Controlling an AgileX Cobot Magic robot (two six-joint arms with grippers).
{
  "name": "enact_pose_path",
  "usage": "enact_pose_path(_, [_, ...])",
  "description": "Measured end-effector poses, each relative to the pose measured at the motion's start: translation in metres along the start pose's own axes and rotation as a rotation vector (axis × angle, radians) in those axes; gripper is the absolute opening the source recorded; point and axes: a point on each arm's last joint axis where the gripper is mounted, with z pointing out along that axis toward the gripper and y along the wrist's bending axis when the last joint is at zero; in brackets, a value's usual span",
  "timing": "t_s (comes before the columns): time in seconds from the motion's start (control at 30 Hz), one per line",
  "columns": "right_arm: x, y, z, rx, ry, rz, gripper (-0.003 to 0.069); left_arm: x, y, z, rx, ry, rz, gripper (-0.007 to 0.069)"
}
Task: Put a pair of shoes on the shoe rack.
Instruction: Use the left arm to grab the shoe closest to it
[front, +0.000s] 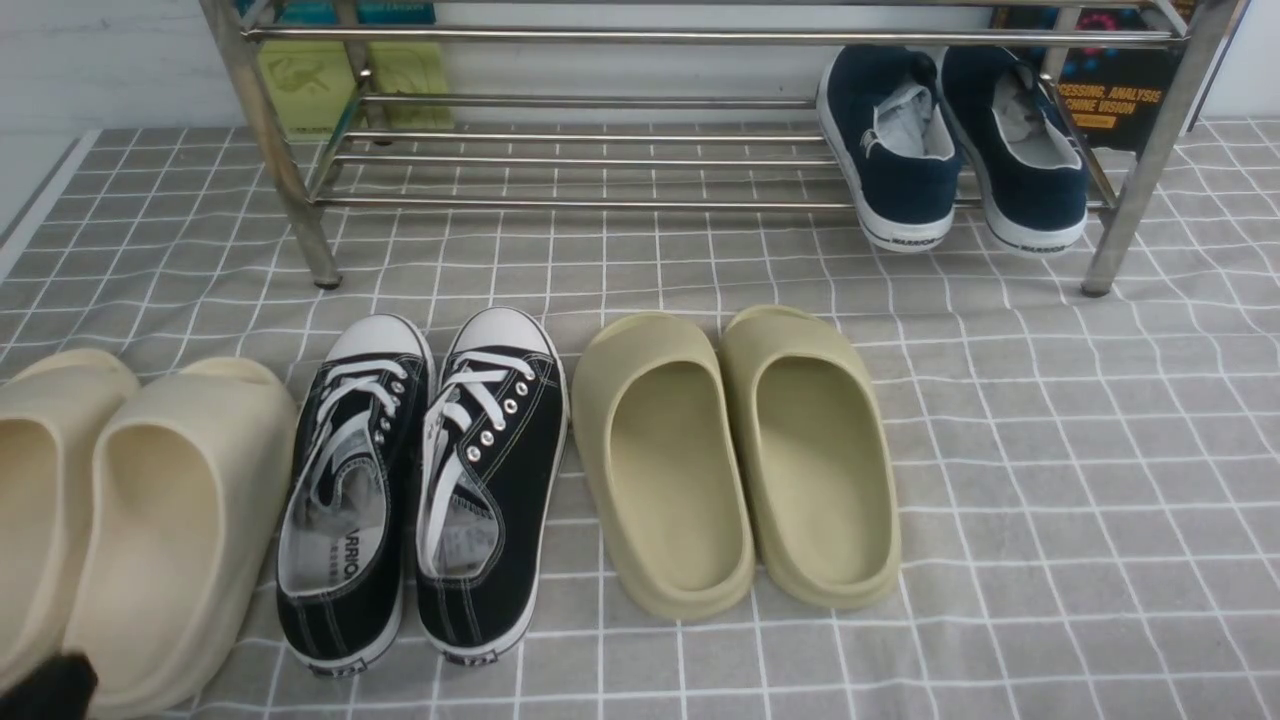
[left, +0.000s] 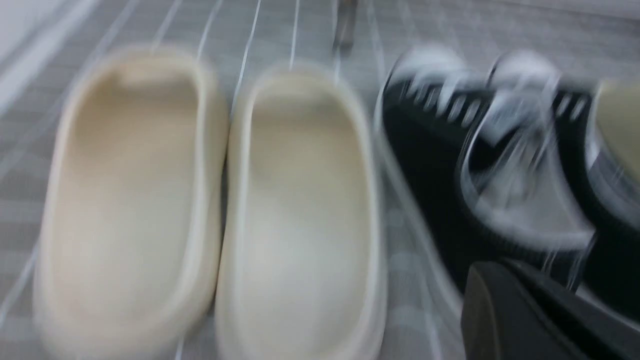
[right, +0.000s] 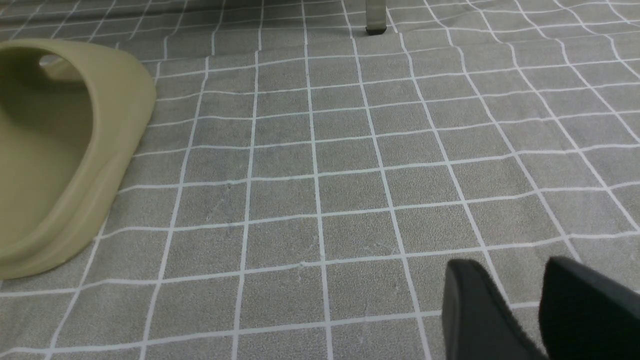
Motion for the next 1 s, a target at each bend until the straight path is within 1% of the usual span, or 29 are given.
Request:
enact_pose_path(0.23, [0.000, 0.000, 0.000, 0.000, 0.000, 0.000, 0.0239, -0.032, -0.013, -0.007, 0.130, -0.369, 0.107, -0.0013])
enact_pose_path(0.5, [0.000, 0.000, 0.000, 0.000, 0.000, 0.000, 0.0239, -0.052, -0.025, -0.021, 0.250, -0.643, 0.138, -0.0013])
enact_pose_path(0.6, [0.000, 0.000, 0.000, 0.000, 0.000, 0.000, 0.0239, -0.058, -0.028, -0.027, 0.303, -0.733, 0.110, -0.0013])
enact_pose_path(0.73, [0.000, 0.000, 0.000, 0.000, 0.000, 0.000, 0.0239, -0.068, -0.029, -0.034, 0.361, -0.800, 0.003, -0.0013])
enact_pose_path(0.77, [0.000, 0.000, 0.000, 0.000, 0.000, 0.000, 0.0239, -0.068, -0.029, -0.034, 0.363, -0.799, -0.002, -0.0013])
enact_pose_path(0.83, [0.000, 0.000, 0.000, 0.000, 0.000, 0.000, 0.0239, -0.091, -0.028, -0.041, 0.350, -0.786, -0.085, -0.0013])
enact_pose_path(0.87, [0.000, 0.000, 0.000, 0.000, 0.000, 0.000, 0.0239, -0.107, -0.027, -0.048, 0.322, -0.766, -0.111, -0.0013])
enact_pose_path(0.9, [0.000, 0.000, 0.000, 0.000, 0.000, 0.000, 0.0239, -0.107, -0.027, -0.048, 0.324, -0.766, -0.117, -0.0013])
enact_pose_path(0.97, [0.000, 0.000, 0.000, 0.000, 0.000, 0.000, 0.0239, -0.145, -0.023, -0.060, 0.232, -0.668, -0.165, -0.0013])
enact_pose_path(1.0, [0.000, 0.000, 0.000, 0.000, 0.000, 0.000, 0.0239, -0.154, -0.022, -0.062, 0.203, -0.630, -0.173, -0.0013])
